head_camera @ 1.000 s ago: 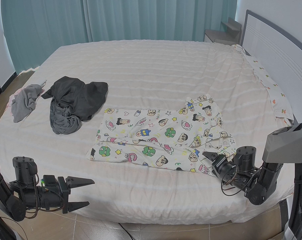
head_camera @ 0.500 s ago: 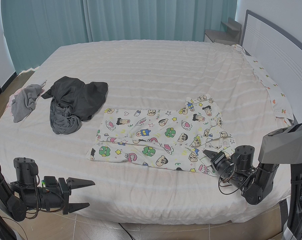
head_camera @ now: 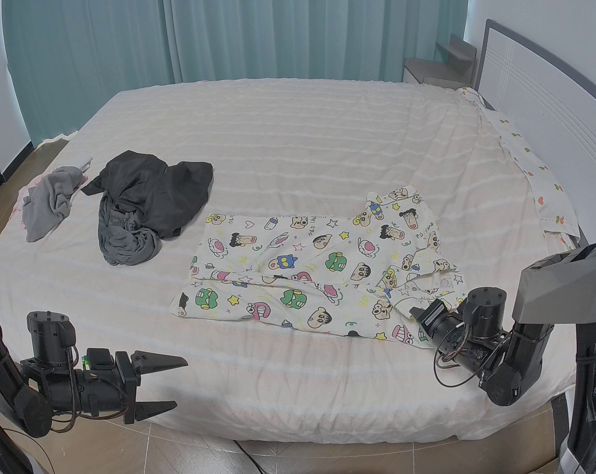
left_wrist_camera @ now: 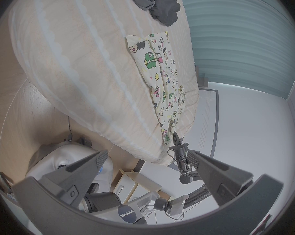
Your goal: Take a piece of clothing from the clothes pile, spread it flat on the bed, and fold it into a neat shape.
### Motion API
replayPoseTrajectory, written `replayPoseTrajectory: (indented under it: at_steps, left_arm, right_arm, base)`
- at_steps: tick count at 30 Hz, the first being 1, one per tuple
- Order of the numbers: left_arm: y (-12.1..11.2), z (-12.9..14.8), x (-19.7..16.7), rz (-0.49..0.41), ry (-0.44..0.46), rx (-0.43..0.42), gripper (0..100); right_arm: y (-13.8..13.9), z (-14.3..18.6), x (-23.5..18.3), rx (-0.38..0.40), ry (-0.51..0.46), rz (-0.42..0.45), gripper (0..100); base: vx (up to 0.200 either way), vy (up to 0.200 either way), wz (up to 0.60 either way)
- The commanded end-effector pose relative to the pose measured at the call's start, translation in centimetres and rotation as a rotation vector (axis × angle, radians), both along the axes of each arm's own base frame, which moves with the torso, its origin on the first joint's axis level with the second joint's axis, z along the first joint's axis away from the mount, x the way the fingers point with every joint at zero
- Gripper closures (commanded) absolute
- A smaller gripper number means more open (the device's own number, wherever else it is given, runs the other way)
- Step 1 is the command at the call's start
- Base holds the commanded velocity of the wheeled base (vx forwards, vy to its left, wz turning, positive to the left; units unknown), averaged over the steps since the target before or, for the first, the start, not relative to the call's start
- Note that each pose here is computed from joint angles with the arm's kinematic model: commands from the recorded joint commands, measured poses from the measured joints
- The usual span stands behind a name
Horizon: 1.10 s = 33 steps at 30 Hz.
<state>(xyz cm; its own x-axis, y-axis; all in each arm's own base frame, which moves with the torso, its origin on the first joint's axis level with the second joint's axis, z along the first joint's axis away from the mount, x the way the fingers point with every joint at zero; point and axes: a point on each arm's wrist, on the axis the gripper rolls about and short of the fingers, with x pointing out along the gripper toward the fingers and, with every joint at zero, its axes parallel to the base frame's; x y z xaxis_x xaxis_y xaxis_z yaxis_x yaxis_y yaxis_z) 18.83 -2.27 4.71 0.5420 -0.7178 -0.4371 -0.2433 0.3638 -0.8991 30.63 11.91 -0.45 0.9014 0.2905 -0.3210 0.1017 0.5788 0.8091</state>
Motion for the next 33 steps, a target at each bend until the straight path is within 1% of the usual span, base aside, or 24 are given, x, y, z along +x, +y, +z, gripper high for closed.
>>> replayPoseTrajectory:
  at_steps: [1,6,15,18,23,26,30,33]
  left_arm:
    - [0.0,-0.1,0.0,0.0,0.004,0.0,0]
    - [0.0,-0.1,0.0,0.0,0.004,0.0,0]
    - [0.0,-0.1,0.0,0.0,0.003,0.001,0]
    - [0.0,-0.1,0.0,0.0,0.003,0.001,0]
    - [0.0,-0.1,0.0,0.0,0.003,0.001,0]
    - [0.0,-0.1,0.0,0.0,0.003,0.001,0]
    - [0.0,-0.1,0.0,0.0,0.003,0.001,0]
    - [0.0,-0.1,0.0,0.0,0.005,0.001,0]
  right_arm:
    - [0.1,1.6,-0.2,-0.014,-0.044,0.015,100]
    - [0.5,3.3,-0.5,-0.052,-0.079,0.043,100]
    - [0.7,6.4,-1.1,-0.097,-0.092,0.068,100]
    - [0.9,7.2,-1.5,-0.124,-0.1,0.088,100]
    - [1.2,8.0,-1.3,-0.199,-0.111,0.053,100]
    - [1.2,8.1,-1.5,-0.23,-0.099,0.062,100]
    - [1.2,8.3,-1.7,-0.244,-0.081,0.07,100]
    - [1.7,8.7,-2.5,-0.279,-0.027,0.105,100]
  base:
    - [0.0,0.0,0.0]
    - [0.0,0.0,0.0]
    - [0.0,0.0,0.0]
    - [0.0,0.0,0.0]
    - [0.0,0.0,0.0]
    - [0.0,0.0,0.0]
    - [0.0,0.0,0.0]
    - [0.0,0.0,0.0]
